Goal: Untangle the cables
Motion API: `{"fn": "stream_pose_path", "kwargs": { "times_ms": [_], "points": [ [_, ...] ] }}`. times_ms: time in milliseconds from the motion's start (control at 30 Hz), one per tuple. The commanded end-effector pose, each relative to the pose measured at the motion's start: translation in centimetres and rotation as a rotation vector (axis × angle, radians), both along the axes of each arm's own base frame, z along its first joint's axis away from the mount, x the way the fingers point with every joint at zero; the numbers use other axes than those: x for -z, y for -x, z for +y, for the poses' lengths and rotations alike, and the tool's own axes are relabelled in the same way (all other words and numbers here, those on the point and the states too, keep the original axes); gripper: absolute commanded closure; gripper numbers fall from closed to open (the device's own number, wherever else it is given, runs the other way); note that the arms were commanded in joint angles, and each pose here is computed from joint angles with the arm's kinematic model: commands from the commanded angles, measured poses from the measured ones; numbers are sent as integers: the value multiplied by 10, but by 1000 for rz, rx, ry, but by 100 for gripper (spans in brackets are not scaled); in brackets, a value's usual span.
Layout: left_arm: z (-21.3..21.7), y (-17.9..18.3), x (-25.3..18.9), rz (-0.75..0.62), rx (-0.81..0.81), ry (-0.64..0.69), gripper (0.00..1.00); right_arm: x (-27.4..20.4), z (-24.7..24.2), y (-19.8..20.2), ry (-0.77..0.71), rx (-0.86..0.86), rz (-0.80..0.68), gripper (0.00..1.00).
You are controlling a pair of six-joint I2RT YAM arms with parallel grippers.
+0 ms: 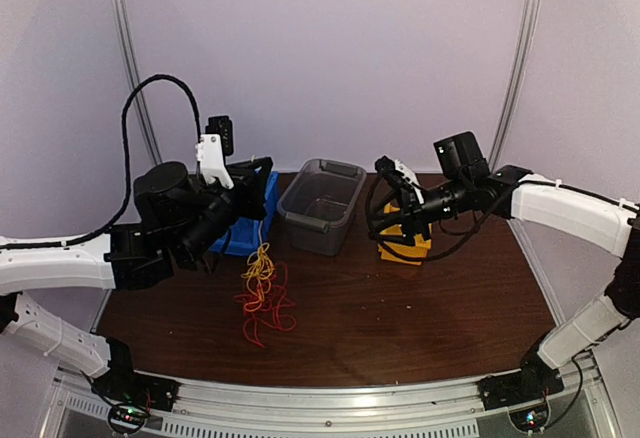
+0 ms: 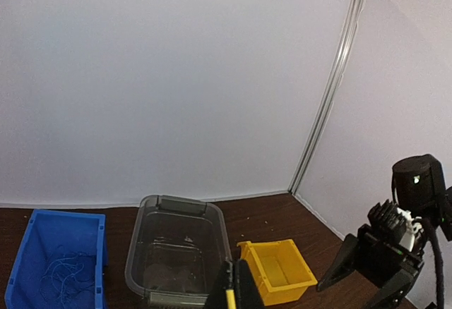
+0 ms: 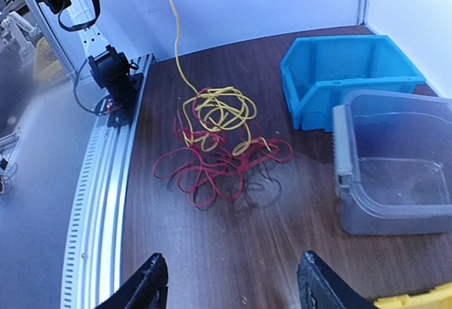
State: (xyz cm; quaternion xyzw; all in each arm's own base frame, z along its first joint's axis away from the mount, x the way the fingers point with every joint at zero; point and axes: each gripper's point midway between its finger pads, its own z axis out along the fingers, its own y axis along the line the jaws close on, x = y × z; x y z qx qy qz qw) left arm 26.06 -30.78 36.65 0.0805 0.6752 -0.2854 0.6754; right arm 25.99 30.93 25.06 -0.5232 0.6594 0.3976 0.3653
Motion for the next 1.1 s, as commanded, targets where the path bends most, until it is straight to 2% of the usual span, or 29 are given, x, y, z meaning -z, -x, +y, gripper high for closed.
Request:
{"fn": "stream_pose_path", "kwargs": {
  "times_ms": [0, 267, 600, 633, 733, 833, 867, 1000, 1067],
  "points": [
    [10, 11, -57, -65, 42, 230, 100, -30, 54, 4, -106, -43, -16, 35],
    [7, 16, -82, -83, 85, 290, 100, -22, 123, 16, -137, -136, -28, 32],
    [3, 19, -102, -98, 116, 329, 100, 2, 172, 43, -112, -162, -41, 31],
    [3, 20, -103, -100, 118, 331, 100, 6, 175, 43, -105, -156, -41, 34],
    [8, 20, -106, -107, 104, 332, 100, 8, 176, 38, -106, -124, -31, 55],
    [18, 20, -108, -116, 74, 328, 100, 2, 167, 34, -126, -91, -40, 95],
    [22, 20, -107, -116, 61, 324, 100, 0, 160, 30, -130, -73, -40, 100],
    [39, 22, -106, -121, 14, 310, 100, 0, 128, 7, -122, 11, -18, 100],
    [52, 23, -107, -122, -25, 307, 100, 16, 103, -7, -76, 63, 0, 100]
  ]
}}
